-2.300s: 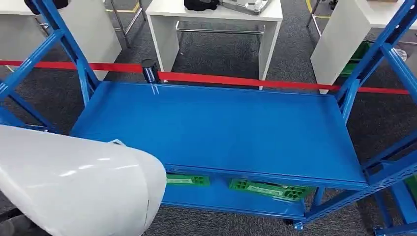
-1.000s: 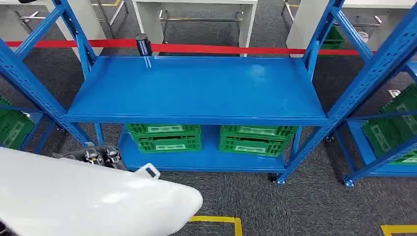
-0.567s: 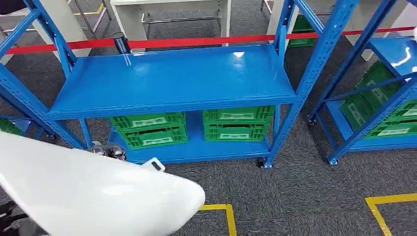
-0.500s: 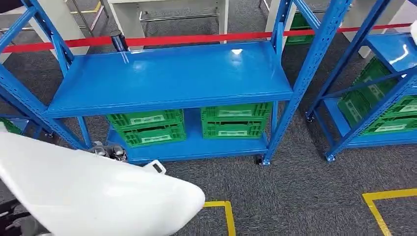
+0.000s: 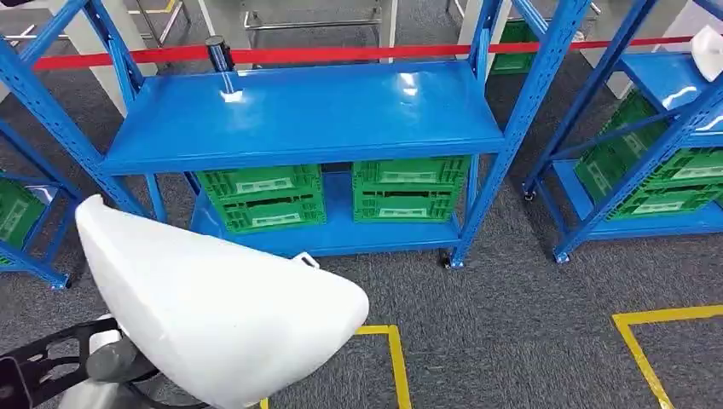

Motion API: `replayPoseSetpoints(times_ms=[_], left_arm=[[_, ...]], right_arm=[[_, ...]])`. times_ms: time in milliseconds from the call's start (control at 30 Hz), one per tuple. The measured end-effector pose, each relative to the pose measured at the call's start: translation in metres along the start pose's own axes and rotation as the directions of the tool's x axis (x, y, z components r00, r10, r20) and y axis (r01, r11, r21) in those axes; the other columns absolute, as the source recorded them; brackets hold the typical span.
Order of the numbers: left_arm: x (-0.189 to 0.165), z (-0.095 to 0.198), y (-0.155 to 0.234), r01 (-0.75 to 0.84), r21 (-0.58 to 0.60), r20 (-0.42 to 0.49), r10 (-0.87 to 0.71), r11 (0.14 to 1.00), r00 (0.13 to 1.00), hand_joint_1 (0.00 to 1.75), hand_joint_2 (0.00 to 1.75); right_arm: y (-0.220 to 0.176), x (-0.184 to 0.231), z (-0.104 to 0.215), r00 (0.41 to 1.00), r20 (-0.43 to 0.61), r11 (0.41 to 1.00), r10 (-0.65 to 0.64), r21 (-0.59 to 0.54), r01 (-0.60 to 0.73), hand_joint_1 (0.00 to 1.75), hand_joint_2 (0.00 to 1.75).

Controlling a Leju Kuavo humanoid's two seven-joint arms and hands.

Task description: Take the parts from the cabinet and place them on the table.

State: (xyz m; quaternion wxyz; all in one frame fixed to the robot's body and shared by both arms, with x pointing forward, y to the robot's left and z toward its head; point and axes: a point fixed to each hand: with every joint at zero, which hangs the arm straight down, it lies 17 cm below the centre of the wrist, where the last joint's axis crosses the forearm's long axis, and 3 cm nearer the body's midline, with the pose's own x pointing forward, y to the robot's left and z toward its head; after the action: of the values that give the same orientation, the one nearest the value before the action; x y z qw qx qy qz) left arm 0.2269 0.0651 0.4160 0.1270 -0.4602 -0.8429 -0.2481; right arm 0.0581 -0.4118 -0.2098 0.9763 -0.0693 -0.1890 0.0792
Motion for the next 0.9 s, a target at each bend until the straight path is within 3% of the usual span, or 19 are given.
replayPoseSetpoints(times_ms=[167,567,900], left_arm=[[-0.006,0.003,0.003,0.005,0.011,-0.017,-0.005,1.0,1.0,1.75,0.0],[-0.04,0.014,0.01,0.037,0.033,-0.131,-0.032,0.999,0.991,1.75,0.0],[-0.043,0.003,0.004,0.03,-0.013,-0.121,-0.031,0.999,0.992,1.75,0.0]], right_arm=[[0.011,0.011,-0.008,0.999,0.049,0.999,0.007,0.038,-0.009,0.0,0.0],[0.049,0.001,-0.023,1.0,0.014,0.993,-0.013,0.118,0.011,0.0,0.0],[0.07,0.003,-0.026,0.999,0.007,0.985,-0.032,0.17,0.031,0.0,0.0]])
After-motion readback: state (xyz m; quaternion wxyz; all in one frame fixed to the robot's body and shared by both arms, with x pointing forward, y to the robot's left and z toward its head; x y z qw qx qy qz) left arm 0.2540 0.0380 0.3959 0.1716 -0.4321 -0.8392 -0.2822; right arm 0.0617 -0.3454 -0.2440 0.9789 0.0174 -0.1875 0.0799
